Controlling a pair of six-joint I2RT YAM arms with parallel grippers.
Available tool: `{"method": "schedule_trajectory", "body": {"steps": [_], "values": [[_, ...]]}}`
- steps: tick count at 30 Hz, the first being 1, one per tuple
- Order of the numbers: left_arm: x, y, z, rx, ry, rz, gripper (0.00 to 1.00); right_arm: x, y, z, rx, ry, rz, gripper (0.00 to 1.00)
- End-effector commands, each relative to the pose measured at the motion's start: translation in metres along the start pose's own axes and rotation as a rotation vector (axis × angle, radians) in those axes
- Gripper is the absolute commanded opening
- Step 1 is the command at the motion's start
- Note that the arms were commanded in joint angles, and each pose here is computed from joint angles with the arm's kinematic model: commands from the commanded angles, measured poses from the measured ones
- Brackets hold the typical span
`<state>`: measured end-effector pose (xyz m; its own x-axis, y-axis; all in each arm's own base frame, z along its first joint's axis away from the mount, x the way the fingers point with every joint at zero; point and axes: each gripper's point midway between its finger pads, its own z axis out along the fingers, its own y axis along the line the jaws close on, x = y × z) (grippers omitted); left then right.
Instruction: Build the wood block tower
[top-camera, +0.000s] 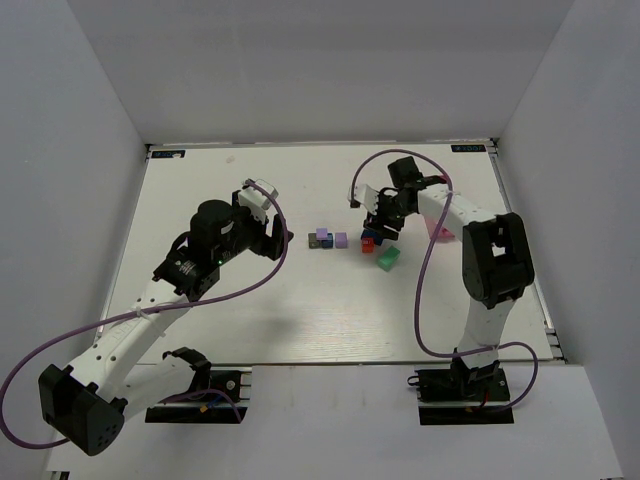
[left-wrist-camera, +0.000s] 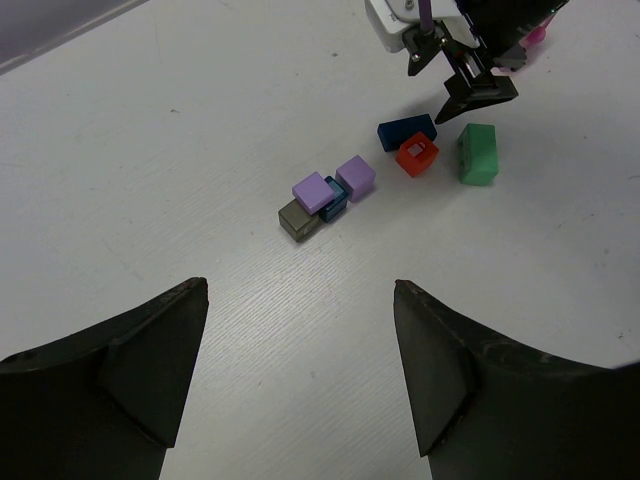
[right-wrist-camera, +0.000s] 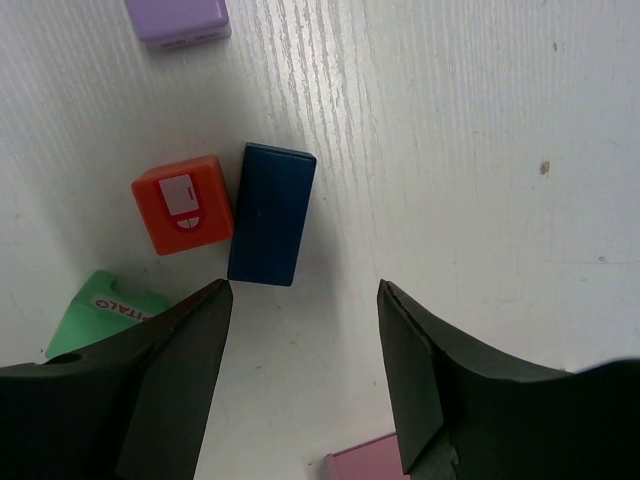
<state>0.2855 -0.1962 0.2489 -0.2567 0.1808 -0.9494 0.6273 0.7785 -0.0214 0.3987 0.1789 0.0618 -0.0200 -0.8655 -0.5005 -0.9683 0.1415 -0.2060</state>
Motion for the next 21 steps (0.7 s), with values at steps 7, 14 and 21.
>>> {"method": "schedule_trajectory", "body": {"steps": [7, 14, 21], "values": [[-0.005, -0.002, -0.004, 0.012, -0.021, 0.0, 0.85, 0.001, -0.01, 0.01, 0.002, 0.016, 0.012, 0.66], [-0.003, -0.002, -0.002, 0.013, -0.012, -0.001, 0.85, 0.001, -0.01, 0.022, -0.023, 0.018, 0.029, 0.66], [-0.003, -0.002, -0.002, 0.013, -0.012, -0.001, 0.85, 0.003, -0.007, 0.029, -0.057, 0.016, 0.045, 0.64]]}}
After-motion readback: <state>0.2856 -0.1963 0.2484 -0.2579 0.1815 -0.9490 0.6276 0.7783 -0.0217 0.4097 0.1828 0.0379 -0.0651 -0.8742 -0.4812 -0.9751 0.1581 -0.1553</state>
